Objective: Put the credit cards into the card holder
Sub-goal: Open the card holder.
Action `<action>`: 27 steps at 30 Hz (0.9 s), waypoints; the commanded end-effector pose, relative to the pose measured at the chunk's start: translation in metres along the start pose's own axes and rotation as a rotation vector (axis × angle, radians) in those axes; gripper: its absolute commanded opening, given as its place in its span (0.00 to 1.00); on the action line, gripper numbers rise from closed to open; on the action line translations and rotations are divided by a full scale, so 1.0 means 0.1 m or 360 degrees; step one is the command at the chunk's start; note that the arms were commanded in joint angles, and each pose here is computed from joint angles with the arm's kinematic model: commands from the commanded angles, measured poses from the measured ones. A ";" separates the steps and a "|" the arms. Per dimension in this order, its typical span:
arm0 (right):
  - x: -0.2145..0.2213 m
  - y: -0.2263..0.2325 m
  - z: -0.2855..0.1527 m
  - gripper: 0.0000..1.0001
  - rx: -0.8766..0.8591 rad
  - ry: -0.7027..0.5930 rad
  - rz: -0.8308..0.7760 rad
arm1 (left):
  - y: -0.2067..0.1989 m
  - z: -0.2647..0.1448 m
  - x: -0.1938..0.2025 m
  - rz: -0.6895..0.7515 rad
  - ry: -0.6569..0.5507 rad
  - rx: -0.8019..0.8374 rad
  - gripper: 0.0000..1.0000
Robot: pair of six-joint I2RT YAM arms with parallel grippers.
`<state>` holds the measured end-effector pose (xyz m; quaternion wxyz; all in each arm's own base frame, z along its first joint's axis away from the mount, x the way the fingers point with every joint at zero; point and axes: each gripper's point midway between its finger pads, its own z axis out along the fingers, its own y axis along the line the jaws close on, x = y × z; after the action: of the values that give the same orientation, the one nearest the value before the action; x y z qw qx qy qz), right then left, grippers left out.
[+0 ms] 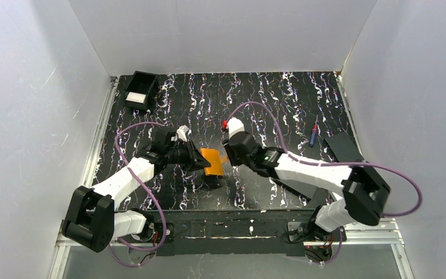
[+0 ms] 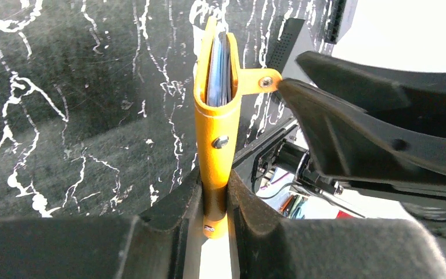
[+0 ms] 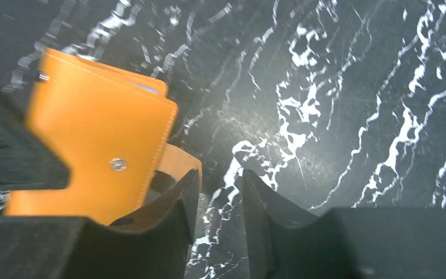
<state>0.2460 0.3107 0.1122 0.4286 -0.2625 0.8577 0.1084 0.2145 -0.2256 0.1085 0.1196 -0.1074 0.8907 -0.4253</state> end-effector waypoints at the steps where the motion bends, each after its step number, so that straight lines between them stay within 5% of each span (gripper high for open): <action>1: -0.33 0.21 -0.26 0.46 -0.0444 -0.0094 0.0143 | -0.25 -0.06 -0.04 0.0188 0.0016 0.0194 0.00; 8: -0.27 0.29 -0.34 0.60 -0.0704 -0.0030 0.0311 | -0.38 -0.12 -0.05 0.0299 0.0002 0.0280 0.00; 19: -0.09 0.00 -0.14 0.44 -0.0621 -0.0010 0.0526 | -0.42 -0.14 0.00 0.0303 0.0011 0.0333 0.00; 27: -0.22 0.12 -0.12 0.48 -0.0742 -0.0090 0.0537 | -0.41 -0.14 0.05 0.0301 0.0055 0.0357 0.00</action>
<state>0.2357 0.3061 0.1144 0.3303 -0.2022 0.8585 0.3362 0.2144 -0.2396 0.1354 0.1493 -0.0257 0.8593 -0.4885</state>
